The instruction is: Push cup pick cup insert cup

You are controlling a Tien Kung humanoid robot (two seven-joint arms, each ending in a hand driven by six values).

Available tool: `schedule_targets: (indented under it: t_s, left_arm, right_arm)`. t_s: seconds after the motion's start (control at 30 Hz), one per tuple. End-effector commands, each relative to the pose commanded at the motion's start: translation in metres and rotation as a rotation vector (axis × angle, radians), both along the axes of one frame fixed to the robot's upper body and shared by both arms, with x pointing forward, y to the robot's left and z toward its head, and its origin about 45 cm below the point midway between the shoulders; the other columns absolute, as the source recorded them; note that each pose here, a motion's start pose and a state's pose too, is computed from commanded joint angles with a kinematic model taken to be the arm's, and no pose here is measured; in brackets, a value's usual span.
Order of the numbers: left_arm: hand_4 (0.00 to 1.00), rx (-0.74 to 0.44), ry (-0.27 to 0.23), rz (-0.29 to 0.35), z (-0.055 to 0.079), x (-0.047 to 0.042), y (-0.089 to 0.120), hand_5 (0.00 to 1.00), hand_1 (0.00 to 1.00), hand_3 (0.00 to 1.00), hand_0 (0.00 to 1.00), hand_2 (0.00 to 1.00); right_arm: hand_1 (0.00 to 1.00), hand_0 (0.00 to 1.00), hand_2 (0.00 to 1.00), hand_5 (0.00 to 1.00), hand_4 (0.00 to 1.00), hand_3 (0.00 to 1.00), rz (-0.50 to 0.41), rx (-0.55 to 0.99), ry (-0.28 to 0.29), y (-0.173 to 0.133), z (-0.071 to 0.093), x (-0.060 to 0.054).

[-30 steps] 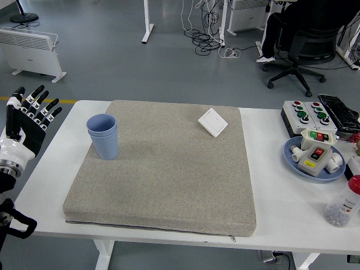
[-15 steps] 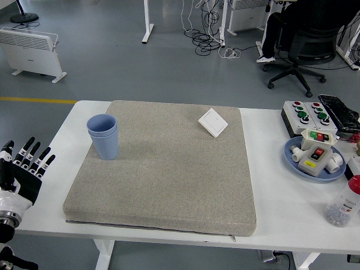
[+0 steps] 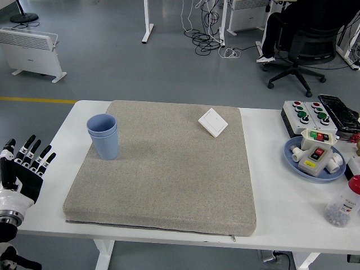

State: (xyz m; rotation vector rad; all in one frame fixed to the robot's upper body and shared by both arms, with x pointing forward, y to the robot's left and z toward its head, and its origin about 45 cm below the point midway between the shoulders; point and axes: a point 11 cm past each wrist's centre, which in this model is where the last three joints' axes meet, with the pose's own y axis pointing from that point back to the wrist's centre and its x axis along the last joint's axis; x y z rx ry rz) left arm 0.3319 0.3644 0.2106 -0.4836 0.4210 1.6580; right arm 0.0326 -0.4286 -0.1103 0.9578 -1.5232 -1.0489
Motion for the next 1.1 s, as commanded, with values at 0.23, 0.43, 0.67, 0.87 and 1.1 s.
schedule_targets:
  t_s: [0.23,0.43,0.67,0.87,1.1]
  left_arm:
    - [0.604,-0.006,0.007,0.002,-0.0031,0.0003,-0.0002,0.998,0.874,0.876,0.856,0.949]
    - [0.608,-0.005,0.007,0.002,-0.0037,-0.0006,0.0020,0.998,0.879,0.875,0.863,0.951]
    - [0.615,0.003,-0.004,-0.001,-0.0013,0.0007,0.0012,0.998,0.926,0.922,0.901,0.998]
    - [0.617,0.005,-0.001,0.000,-0.0020,0.0004,0.0019,0.998,0.931,0.927,0.904,0.998]
    - [0.613,0.002,0.010,0.003,-0.0050,0.0001,0.0019,0.998,0.931,0.933,0.904,0.998]
  right_arm:
    - [0.598,0.694,0.603,0.412,0.097,0.544,0.002,-0.003,-0.004,-0.0012,0.0006,0.0017]
    - [0.598,0.694,0.604,0.414,0.096,0.545,0.003,-0.002,-0.006,-0.0006,0.0005,0.0027]
    - [0.598,0.694,0.606,0.413,0.094,0.544,0.005,-0.004,-0.012,-0.0006,0.0008,0.0057]
    - [0.598,0.694,0.606,0.412,0.094,0.544,0.007,-0.005,-0.013,-0.0010,0.0010,0.0067]
    - [0.598,0.694,0.606,0.412,0.093,0.543,0.010,-0.004,-0.009,-0.0006,0.0008,0.0061]
